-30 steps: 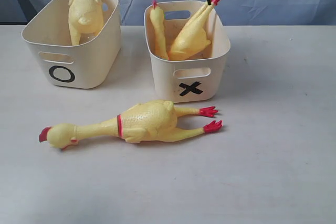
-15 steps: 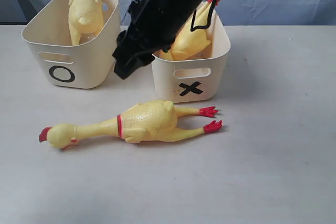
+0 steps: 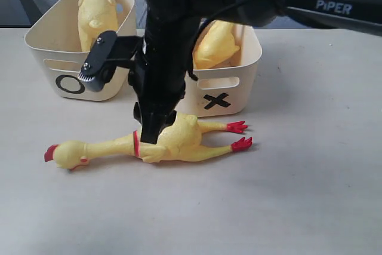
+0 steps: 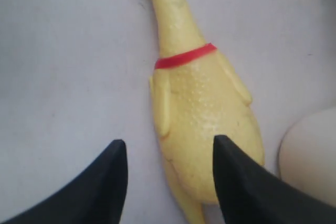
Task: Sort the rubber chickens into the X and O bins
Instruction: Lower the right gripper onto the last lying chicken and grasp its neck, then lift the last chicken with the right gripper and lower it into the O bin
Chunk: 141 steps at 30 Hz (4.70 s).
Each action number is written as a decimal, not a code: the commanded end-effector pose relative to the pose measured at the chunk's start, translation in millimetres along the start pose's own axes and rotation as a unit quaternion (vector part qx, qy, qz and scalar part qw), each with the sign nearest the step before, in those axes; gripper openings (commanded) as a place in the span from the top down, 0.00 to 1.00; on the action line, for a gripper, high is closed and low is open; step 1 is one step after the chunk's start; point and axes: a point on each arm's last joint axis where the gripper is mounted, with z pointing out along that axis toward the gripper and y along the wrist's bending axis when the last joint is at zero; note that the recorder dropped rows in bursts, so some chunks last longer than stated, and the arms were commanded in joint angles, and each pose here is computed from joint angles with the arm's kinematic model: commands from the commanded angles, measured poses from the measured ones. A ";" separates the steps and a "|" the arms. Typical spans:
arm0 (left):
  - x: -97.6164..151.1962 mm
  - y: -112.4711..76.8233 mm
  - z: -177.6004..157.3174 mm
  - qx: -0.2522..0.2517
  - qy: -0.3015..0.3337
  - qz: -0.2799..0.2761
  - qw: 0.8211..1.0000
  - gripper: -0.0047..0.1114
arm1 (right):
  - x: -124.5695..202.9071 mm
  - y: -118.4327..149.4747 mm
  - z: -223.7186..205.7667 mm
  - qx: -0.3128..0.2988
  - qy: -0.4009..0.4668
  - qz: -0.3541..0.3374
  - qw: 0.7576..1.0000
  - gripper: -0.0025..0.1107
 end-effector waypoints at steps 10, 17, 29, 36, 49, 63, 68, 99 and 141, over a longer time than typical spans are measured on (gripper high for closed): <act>-3.3 -0.5 -0.9 0.005 -0.009 0.000 1.000 0.96 | -18.5 -4.4 61.9 0.072 0.003 -0.071 0.995 0.34; -3.3 -0.5 -0.9 0.005 -0.009 0.000 1.000 0.96 | -13.2 -4.7 92.7 0.051 0.029 -0.070 0.996 0.34; -3.3 -0.5 -0.9 0.005 -0.009 0.000 1.000 0.96 | -13.5 -9.2 113.5 0.067 0.023 -0.078 0.994 0.50; -3.3 -0.5 -0.9 0.005 -0.009 0.000 1.000 0.96 | -12.6 -8.4 113.5 0.062 0.027 -0.077 0.995 0.63; -3.3 -0.5 -0.9 0.005 -0.009 0.000 1.000 0.96 | -20.6 0.3 90.5 0.029 -0.011 -0.021 0.999 0.99; -3.3 -0.5 -0.9 0.005 -0.009 0.000 1.000 0.96 | -31.7 10.5 3.1 0.049 -0.096 -0.008 0.994 0.99; -3.3 -0.5 -0.9 0.005 -0.009 0.000 1.000 0.96 | -34.9 16.9 -27.9 0.050 -0.141 0.003 0.989 0.99; -3.3 -0.5 -0.9 0.005 -0.009 0.000 1.000 0.96 | -61.7 -17.8 -178.4 0.320 -0.653 0.194 0.658 0.99; -3.3 -0.5 -0.9 0.005 -0.009 0.000 1.000 0.96 | -95.6 -51.3 -110.4 0.311 -0.595 0.208 0.711 0.99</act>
